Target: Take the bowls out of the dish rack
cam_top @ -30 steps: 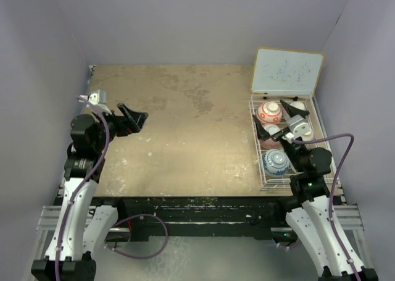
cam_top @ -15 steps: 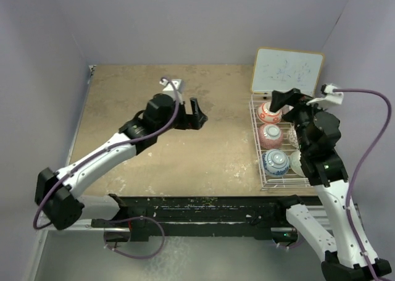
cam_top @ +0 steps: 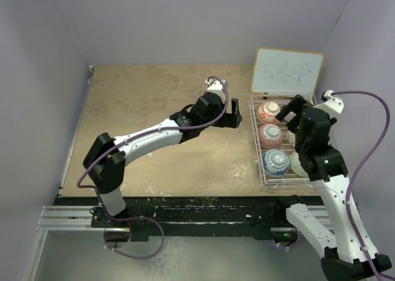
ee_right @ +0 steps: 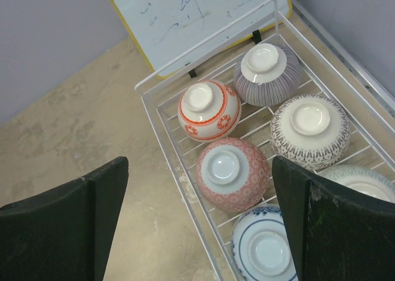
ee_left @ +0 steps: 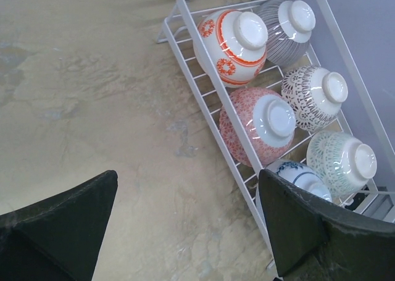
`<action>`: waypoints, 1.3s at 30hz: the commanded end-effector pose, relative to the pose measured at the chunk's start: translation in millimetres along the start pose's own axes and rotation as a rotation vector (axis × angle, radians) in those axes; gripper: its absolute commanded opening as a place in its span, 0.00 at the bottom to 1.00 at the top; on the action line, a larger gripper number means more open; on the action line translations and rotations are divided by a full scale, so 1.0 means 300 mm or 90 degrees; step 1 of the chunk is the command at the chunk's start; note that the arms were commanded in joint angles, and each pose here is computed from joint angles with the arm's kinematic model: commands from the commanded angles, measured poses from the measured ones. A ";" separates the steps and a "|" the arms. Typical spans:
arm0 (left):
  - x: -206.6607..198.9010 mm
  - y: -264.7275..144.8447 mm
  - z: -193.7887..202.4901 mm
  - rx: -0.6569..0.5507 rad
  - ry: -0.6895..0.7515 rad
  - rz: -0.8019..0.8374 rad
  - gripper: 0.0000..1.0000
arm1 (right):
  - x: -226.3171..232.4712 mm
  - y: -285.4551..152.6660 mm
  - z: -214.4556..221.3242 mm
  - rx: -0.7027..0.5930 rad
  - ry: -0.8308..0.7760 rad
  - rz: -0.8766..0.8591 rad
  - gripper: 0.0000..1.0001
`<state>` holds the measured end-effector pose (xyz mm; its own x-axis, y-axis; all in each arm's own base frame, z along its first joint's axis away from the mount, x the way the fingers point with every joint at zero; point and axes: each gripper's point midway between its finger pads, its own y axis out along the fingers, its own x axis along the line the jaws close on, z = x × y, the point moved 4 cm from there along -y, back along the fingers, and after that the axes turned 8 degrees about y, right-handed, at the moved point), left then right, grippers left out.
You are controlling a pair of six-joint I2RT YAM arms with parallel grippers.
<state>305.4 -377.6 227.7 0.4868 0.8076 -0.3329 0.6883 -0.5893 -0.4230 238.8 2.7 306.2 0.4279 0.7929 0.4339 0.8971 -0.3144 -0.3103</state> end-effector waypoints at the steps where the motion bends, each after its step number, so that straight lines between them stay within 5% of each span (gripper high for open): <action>1: -0.108 0.080 -0.067 -0.048 -0.030 0.043 0.98 | -0.025 -0.042 -0.031 -0.026 0.048 0.016 1.00; 23: -0.302 0.312 0.062 -0.091 -0.091 0.289 0.87 | -0.065 -0.084 0.032 0.012 0.021 -0.013 0.96; 39: -0.236 0.392 0.163 -0.059 -0.130 0.262 0.66 | -0.061 -0.111 0.013 0.009 0.007 -0.034 0.93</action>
<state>320.9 -501.6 147.5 0.6002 0.5257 -0.6028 0.5052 -0.8335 -0.2239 199.9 0.1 292.5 0.4083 0.7962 0.4465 0.9014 -0.2745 -0.3349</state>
